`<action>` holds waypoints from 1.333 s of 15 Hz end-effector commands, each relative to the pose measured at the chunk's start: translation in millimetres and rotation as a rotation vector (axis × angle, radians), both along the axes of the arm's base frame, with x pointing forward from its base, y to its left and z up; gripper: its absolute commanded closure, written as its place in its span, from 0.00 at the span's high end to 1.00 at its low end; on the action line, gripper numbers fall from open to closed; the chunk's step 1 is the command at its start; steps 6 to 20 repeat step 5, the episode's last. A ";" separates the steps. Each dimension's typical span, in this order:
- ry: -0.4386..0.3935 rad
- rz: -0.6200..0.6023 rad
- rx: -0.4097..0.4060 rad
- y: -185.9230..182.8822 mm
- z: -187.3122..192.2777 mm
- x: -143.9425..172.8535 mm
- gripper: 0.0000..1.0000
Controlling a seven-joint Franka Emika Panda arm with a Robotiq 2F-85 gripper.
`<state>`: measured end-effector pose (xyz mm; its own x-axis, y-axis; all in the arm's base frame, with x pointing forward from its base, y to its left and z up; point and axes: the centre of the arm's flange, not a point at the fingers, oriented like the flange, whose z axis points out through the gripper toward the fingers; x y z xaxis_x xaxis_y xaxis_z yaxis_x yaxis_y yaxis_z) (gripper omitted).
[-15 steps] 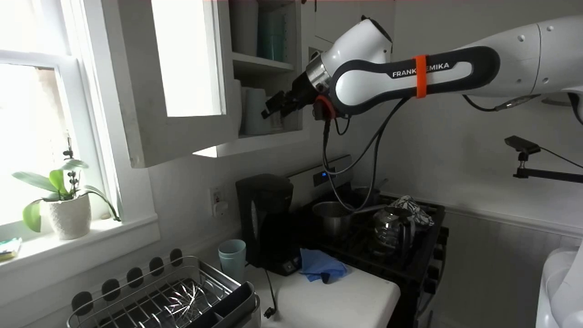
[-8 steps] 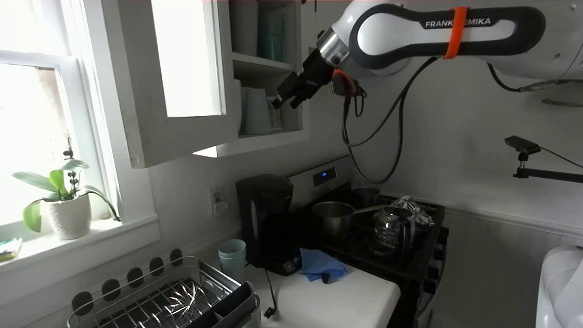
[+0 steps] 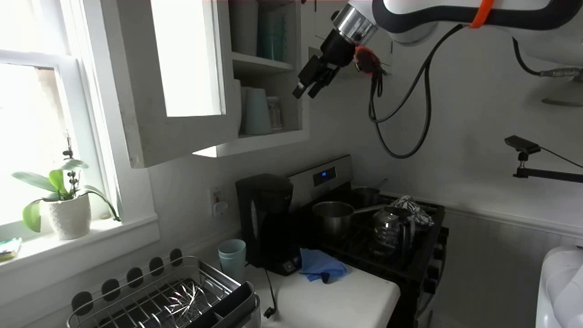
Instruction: Move the cup from the top shelf to the bottom shelf
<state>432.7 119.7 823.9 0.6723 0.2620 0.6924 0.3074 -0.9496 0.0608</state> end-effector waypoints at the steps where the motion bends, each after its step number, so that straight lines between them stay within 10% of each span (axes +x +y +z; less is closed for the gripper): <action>1: 0.045 0.010 -0.045 -4.9 9.0 -13.4 1.00; 20: 0.037 0.014 -0.022 -0.6 3.7 -8.6 1.00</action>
